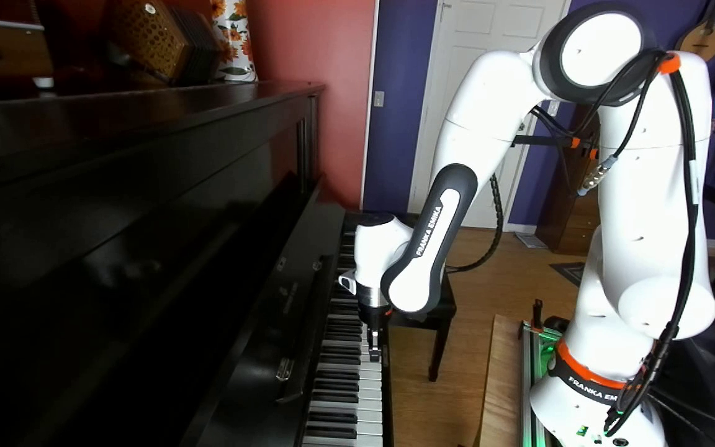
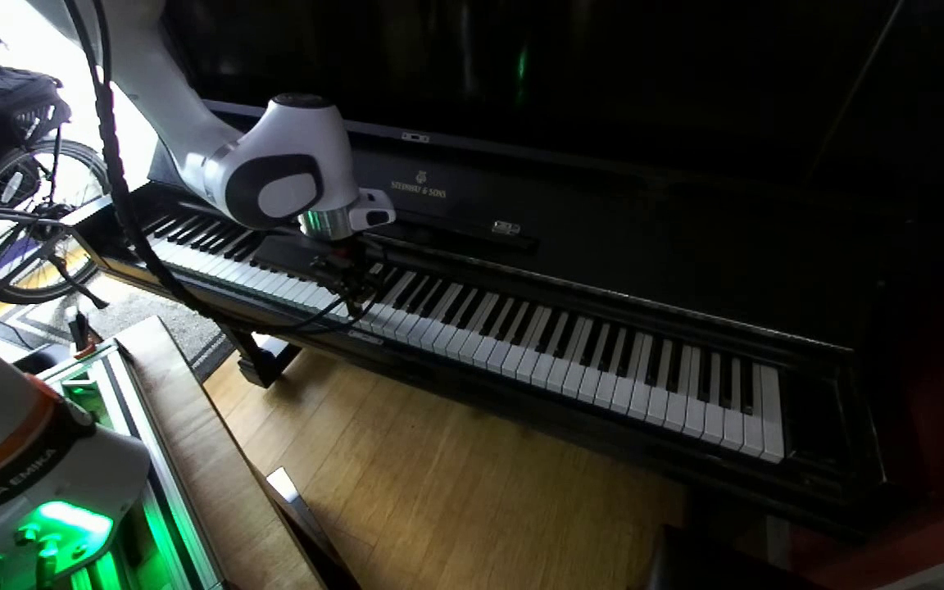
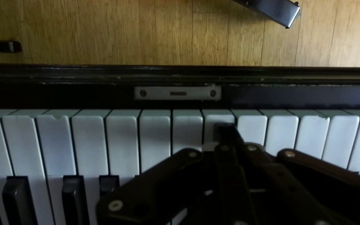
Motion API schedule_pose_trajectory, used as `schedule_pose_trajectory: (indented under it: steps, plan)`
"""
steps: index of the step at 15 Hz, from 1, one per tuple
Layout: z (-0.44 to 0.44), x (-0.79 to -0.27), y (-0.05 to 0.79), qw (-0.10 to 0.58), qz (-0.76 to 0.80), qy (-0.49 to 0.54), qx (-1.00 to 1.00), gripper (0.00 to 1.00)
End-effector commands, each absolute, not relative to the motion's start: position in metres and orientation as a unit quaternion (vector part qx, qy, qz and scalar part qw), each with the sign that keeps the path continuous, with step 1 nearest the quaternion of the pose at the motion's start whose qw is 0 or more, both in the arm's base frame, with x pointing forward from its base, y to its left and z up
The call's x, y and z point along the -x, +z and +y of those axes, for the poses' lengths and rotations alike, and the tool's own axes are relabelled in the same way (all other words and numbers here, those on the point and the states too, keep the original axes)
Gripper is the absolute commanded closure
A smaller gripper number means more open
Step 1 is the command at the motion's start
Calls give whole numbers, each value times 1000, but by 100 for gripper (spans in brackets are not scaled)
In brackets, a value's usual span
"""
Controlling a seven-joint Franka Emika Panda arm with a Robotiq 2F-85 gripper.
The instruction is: Press a key on the keyboard
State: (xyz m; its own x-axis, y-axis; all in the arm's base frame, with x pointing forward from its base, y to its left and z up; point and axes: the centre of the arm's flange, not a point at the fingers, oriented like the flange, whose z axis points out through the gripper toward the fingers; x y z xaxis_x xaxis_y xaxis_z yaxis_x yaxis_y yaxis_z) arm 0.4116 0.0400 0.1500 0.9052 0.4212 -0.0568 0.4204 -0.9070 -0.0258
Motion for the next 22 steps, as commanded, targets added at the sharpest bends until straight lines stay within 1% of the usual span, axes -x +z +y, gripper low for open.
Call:
schedule_pose_trajectory:
  steps: [1, 17, 22]
  plan:
    - [36, -413, 141, 2, -218, 26, 976, 100]
    - [36, -414, 127, 6, -222, 40, 974, 100]
    - [36, -414, 134, 2, -222, 37, 974, 100]
